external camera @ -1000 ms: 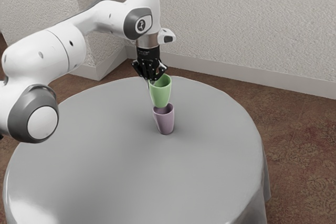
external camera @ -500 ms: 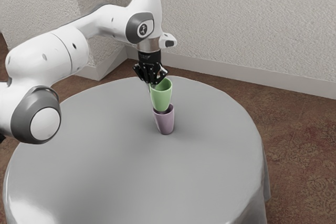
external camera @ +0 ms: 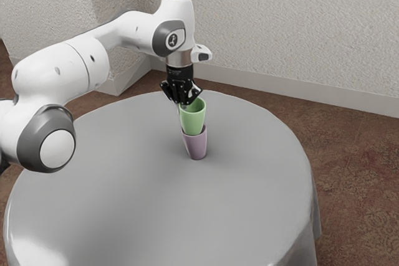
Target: Place the right cup onto the left cup
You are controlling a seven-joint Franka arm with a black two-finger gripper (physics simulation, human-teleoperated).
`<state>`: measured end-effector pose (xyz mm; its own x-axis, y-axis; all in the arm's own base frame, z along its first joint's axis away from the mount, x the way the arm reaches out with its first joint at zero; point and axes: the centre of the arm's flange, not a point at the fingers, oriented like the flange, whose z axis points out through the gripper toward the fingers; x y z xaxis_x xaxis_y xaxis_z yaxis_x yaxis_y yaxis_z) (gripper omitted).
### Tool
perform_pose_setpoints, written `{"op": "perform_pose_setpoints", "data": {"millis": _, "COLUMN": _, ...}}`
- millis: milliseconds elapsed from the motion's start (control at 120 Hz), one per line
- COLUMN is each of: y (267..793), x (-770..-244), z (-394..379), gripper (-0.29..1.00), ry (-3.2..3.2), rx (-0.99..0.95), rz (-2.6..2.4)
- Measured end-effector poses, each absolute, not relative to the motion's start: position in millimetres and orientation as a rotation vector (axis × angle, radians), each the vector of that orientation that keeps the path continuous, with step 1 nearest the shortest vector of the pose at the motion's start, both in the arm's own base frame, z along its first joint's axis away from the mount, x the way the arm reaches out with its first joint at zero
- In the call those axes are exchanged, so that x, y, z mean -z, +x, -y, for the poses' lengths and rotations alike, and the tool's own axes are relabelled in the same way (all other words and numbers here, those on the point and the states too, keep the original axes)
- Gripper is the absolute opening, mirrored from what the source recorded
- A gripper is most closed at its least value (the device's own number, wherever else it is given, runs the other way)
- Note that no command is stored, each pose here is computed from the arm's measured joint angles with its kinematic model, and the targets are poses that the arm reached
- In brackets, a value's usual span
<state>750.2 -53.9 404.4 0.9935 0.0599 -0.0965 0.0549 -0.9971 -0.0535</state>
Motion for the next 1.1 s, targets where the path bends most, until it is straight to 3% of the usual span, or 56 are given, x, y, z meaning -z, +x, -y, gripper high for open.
{"op": "perform_pose_setpoints", "data": {"millis": 225, "y": 750.6, "x": -404.9, "z": 56.0, "gripper": 0.38, "ry": -3.096, "rx": -0.145, "rz": 0.084}}
{"op": "perform_pose_setpoints", "data": {"millis": 400, "y": 746.9, "x": -426.9, "z": 55.4, "gripper": 0.56, "ry": -3.099, "rx": -0.105, "rz": 0.084}}
{"op": "perform_pose_setpoints", "data": {"millis": 758, "y": 692.7, "x": -547.6, "z": 56.6, "gripper": 0.68, "ry": -3.099, "rx": 0.030, "rz": 0.073}}
{"op": "perform_pose_setpoints", "data": {"millis": 1100, "y": 589.7, "x": -637.3, "z": 51.8, "gripper": 0.70, "ry": -3.092, "rx": 0.051, "rz": 0.071}}
